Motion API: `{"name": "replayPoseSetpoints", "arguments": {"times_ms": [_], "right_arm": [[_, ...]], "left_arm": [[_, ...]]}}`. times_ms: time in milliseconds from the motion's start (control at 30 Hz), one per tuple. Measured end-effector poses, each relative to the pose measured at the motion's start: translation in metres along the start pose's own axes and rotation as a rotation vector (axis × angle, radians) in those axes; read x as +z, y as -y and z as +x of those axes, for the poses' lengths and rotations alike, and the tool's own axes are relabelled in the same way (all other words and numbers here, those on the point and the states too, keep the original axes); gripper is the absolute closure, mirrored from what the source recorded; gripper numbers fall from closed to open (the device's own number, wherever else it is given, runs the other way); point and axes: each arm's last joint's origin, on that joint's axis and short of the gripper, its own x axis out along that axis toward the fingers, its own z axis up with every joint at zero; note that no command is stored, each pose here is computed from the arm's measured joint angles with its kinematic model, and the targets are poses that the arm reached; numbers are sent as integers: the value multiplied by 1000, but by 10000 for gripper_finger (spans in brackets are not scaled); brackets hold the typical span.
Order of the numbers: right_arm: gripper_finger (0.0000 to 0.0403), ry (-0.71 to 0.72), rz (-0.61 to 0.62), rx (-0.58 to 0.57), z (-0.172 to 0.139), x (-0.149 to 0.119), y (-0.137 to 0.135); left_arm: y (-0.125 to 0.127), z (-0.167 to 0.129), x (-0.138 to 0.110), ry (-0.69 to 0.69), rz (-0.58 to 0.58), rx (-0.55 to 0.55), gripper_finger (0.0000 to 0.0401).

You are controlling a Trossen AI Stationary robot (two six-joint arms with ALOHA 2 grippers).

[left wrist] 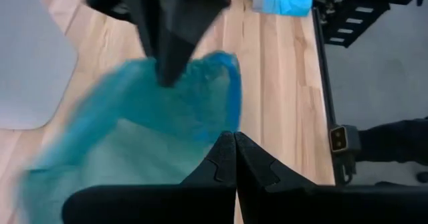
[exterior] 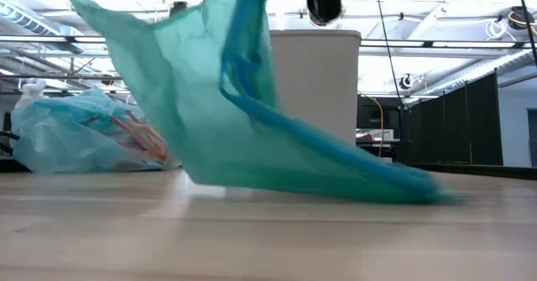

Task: Place trash/remove bag and relplace
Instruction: Insert the new blue trash bag into the white trash bin

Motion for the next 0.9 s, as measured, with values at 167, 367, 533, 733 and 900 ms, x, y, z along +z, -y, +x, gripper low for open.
{"name": "replayPoseSetpoints", "arguments": {"times_ms": [167,367,533,733,900], "right_arm": [[403,75,-15,75,2,18,2],[403,84,-13,155,1,22,-2],[403,63,-18,198,-1,16,-10],[403,98,-8,285,-4,18,-25],[403,166,-47,380,-12,44,-51]], "left_arm": [[4,-1,-2,-2,-1,-12,401],[9,-3,-3,5,-16,-32,401],[10,-13,-2,52,-29,-52,401],[5,-36,6,194,-66,-91,401],[3,-56,13,316,-91,-147,401]]}}
